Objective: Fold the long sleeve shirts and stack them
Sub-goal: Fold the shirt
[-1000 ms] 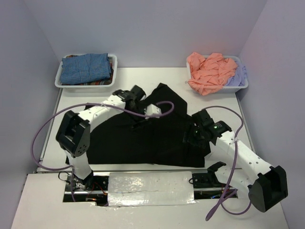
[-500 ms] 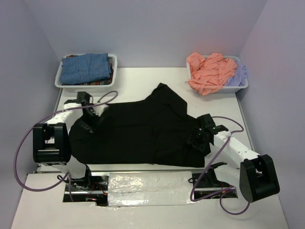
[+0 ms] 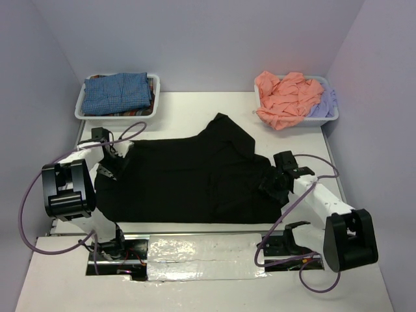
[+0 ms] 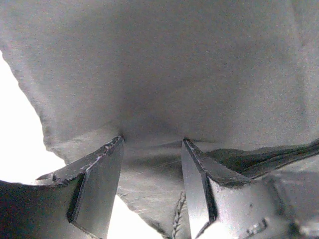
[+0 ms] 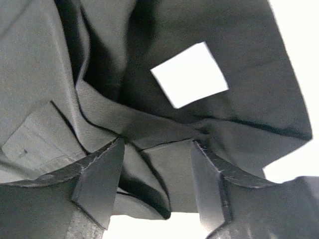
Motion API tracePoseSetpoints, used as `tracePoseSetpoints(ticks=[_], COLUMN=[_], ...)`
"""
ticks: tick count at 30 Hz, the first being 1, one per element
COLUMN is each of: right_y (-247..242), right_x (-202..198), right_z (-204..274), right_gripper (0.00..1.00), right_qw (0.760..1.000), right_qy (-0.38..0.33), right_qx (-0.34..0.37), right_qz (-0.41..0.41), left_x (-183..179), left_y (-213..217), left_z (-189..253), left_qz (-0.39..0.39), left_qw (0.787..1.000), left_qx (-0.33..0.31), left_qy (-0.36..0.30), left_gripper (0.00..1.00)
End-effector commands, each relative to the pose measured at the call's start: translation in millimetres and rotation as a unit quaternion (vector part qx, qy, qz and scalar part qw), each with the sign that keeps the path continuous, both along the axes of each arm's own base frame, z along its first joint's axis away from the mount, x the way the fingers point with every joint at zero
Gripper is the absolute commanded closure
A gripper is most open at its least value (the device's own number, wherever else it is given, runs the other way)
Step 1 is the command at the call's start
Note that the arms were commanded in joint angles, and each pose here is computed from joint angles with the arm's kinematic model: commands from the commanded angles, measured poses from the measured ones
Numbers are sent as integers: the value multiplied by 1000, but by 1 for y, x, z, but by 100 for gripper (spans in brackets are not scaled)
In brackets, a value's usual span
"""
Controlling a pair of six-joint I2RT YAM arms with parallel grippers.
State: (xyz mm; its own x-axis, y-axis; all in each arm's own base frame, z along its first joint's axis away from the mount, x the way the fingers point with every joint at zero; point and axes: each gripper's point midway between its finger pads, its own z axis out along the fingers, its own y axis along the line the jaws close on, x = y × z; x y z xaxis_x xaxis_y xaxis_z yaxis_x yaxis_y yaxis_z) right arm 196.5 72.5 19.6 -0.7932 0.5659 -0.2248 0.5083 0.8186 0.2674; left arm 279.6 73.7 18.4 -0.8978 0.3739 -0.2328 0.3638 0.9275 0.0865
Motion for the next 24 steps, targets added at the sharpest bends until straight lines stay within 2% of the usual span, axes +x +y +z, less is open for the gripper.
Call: tracePoseSetpoints(ticks=[1,5,8,11,12,15,16,17,20,22,24], right_y=[-23,-31,-34,-37,-38,-38,-37,-35,-35,-34,-23], right_x=[6,-4,-20,-40,-45,-51,-52,-50,-28,-9,11], right_z=[26,46,45,32,30,19,16,15,35,63,92], right_gripper=[35,24,23,22,15,15,17,25,39,47,50], right_qw=[999,998,997,996,993,988,986,988,995,996,993], right_qy=[-26,-35,-23,12,24,49,54,58,13,-40,-117], right_qx=[-41,-36,-16,-17,-17,-12,-11,-6,-12,-15,-5], right_qz=[-24,-49,-67,-90,-111,-149,-156,-142,-97,-74,-12], left_x=[16,21,17,2,-3,-24,-26,-24,-4,26,42], left_y=[4,8,12,22,27,37,38,34,17,-6,-30], left_z=[15,45,64,66,63,46,42,43,71,104,120], left_qz=[23,49,67,80,82,92,94,85,58,18,-6], left_qw=[999,996,994,995,996,996,995,996,995,989,984], left_qx=[-23,-38,-40,-20,-12,10,11,2,-34,-73,-108], left_qy=[-29,-60,-73,-53,-45,-13,-13,-21,-74,-126,-138], left_gripper=[38,36,35,31,30,31,32,32,33,35,36])
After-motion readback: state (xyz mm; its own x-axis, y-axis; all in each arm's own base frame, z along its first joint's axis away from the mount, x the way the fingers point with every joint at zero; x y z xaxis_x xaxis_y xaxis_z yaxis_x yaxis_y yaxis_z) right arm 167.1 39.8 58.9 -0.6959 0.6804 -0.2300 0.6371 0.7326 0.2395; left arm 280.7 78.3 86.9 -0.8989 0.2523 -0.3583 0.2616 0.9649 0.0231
